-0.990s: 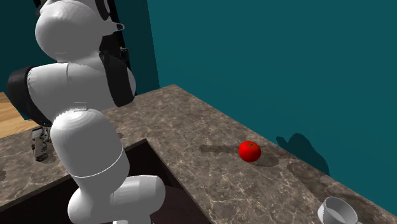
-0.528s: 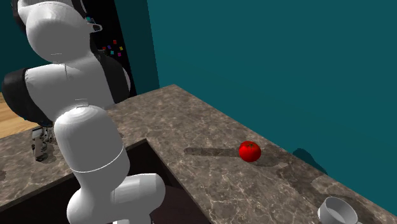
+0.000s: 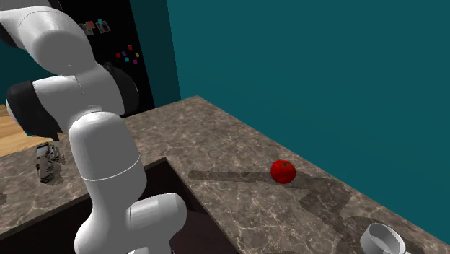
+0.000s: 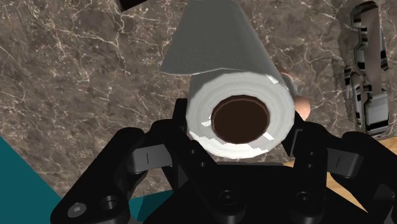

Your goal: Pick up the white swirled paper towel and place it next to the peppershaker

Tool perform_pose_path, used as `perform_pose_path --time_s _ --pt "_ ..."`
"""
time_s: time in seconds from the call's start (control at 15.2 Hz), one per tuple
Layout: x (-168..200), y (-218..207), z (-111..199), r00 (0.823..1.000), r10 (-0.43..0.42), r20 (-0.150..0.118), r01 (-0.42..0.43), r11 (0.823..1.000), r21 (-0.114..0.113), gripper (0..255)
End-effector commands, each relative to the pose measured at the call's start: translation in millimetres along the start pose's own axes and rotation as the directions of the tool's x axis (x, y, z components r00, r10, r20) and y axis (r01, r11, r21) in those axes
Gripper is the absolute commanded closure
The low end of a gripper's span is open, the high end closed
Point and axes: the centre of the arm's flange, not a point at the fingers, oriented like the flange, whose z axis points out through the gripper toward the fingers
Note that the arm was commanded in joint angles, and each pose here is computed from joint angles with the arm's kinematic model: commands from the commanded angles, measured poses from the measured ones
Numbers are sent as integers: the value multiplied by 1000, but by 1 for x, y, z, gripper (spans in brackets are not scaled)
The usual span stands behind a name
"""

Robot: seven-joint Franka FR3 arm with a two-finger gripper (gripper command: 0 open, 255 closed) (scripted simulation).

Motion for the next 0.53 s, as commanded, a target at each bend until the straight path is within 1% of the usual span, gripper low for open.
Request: perform_pose_path --time_s 0.0,0.33,0.46 --pt "0 -26 -1 1000 2 0 -2 1000 0 255" --pt "1 -90 -5 1000 2 0 -2 1000 0 255" --pt "1 -90 6 1000 2 0 -2 1000 0 255"
